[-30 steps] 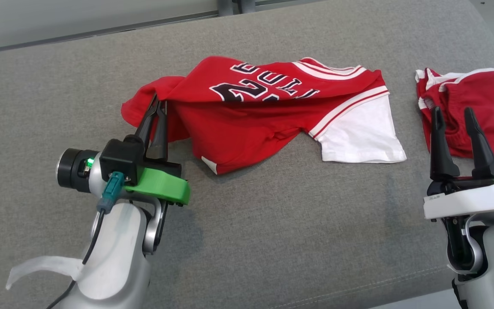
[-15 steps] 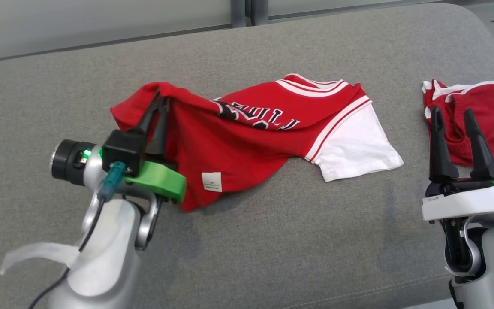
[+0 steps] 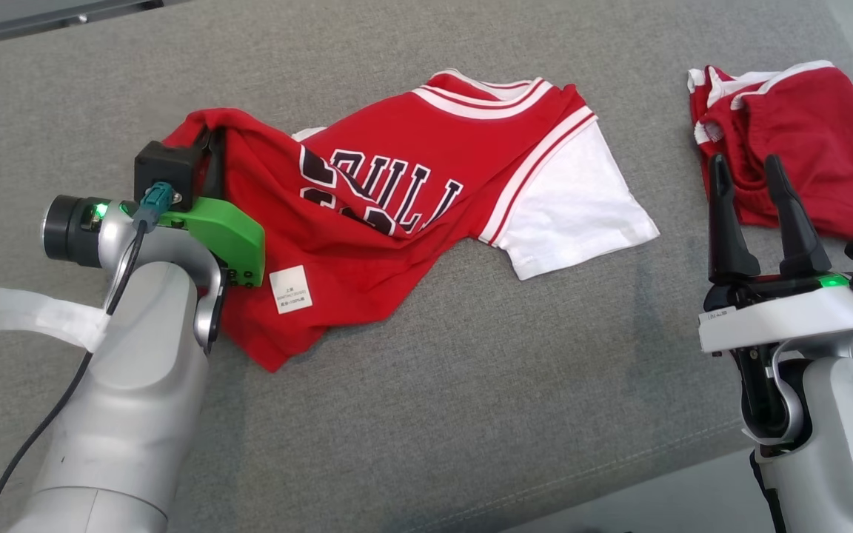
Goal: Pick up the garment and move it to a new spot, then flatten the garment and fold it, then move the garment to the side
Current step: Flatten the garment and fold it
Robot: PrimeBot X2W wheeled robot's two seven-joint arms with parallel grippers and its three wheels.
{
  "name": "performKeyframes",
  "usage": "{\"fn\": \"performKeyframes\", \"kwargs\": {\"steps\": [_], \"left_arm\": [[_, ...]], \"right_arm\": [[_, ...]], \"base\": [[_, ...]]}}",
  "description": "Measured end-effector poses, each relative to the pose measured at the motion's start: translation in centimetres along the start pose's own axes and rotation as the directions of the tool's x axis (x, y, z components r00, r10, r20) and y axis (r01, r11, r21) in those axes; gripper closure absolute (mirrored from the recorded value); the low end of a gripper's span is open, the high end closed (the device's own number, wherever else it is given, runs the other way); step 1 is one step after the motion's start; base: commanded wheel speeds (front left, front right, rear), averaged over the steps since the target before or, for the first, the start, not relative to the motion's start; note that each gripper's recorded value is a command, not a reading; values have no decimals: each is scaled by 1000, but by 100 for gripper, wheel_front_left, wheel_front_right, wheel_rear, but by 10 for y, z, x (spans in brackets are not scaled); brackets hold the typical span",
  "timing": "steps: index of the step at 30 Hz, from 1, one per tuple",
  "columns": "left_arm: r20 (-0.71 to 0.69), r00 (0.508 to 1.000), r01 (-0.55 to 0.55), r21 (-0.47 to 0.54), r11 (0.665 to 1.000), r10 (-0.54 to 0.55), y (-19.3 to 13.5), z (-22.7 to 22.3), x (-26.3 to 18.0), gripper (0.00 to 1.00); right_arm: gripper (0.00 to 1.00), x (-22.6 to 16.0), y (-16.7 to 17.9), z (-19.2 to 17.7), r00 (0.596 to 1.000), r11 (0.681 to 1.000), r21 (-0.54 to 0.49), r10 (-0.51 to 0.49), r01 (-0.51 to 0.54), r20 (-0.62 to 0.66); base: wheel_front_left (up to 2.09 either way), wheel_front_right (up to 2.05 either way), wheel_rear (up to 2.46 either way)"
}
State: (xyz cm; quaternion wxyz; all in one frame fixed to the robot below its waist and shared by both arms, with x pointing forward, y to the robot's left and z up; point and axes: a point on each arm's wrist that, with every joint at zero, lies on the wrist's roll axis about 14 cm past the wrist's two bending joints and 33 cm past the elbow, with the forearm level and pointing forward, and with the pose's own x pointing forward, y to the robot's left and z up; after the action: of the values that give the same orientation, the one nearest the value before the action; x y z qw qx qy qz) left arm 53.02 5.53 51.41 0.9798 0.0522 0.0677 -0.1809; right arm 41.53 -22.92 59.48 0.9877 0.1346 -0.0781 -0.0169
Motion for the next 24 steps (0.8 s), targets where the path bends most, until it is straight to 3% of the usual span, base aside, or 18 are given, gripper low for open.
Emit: {"fn": "performKeyframes", "kwargs": {"steps": [2,3,4,14,24], "left_arm": [[-36,999,3,-23,1000,-4,-5,-13,6,53],[-47,999,5,-34,999,-7,-6,-18,7,6],[-53,999,5,-45,999,-8,-7,-21,9,0],[27,999,-32,-160,987,37,9,3,-3,0],[-82,995,-78,-334,939,53,11,-25,-68,0]], "right_arm": [[0,1,-4,-4,1000,1000,-2,-9,9,-12],[0,1,-5,-5,1000,1000,-5,-14,14,-14],[0,1,-7,-7,1000,1000,-6,-19,19,-17],[0,5,-6,-10,1000,1000,1,-13,13,-16],[0,-4,24,-7,999,998,45,51,-51,-15]], "base": [[0,0,0],[0,0,0],[0,0,0],[0,0,0],[0,0,0]]}}
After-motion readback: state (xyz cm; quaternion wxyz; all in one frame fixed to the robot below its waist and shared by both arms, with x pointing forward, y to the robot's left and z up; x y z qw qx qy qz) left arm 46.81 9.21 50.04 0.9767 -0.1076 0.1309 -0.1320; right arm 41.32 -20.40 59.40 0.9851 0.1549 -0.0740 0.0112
